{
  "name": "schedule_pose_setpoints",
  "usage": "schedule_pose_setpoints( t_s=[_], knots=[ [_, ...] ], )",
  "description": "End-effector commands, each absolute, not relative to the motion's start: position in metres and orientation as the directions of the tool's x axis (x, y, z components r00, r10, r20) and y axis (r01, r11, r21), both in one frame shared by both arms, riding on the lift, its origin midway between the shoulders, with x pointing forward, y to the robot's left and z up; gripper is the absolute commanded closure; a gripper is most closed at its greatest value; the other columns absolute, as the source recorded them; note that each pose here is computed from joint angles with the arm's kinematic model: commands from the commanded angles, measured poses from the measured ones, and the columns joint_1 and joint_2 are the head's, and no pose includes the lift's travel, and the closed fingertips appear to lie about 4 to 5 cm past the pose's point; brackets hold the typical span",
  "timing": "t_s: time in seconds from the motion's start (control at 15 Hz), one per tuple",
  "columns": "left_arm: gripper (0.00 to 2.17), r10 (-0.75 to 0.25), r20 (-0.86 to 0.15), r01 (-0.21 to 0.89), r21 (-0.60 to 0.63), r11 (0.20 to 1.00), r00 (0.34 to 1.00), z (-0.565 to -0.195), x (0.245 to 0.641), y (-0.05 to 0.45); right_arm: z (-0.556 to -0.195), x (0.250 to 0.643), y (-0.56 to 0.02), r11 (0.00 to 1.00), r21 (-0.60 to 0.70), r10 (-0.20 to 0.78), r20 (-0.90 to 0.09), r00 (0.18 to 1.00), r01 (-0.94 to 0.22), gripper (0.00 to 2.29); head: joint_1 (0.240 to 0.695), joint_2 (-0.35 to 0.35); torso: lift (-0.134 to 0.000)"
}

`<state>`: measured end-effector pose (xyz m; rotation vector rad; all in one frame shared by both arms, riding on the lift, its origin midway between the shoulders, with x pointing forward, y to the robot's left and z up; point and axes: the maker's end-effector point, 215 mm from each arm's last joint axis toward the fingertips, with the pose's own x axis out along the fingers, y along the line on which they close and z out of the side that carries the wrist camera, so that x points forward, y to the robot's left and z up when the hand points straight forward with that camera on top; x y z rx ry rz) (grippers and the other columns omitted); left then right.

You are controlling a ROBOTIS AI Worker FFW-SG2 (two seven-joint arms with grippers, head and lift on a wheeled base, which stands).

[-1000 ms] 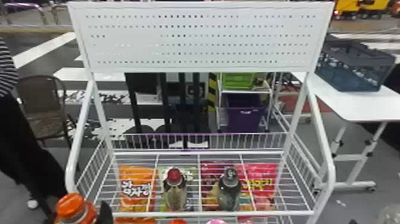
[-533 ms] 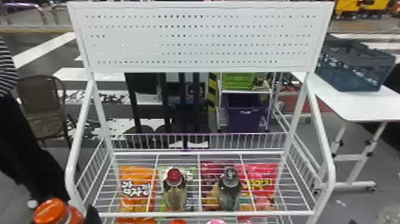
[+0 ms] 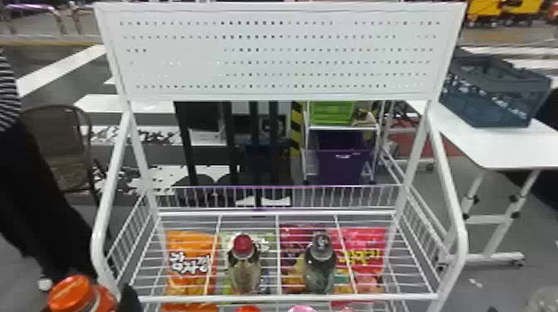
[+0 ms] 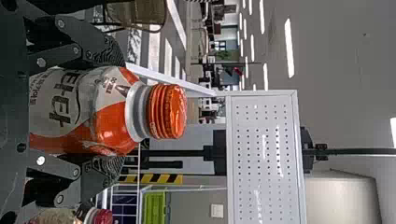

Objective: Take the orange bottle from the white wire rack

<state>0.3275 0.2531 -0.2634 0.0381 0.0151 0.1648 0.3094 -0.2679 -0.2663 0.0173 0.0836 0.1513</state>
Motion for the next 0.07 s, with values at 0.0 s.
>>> schedule_pose_setpoints(
  t_s=[0.0],
  knots=[
    [1.98,0.168,-0.011,-0.167,0.039,0.985,0.986,-0.2642,0.3290,0.2541,-0.2662,0.3094,-0.2680,0.989,0.025,0.151,-0.082,0.985,-0.149,1.16,0.499,0.000,0.000]
  ],
)
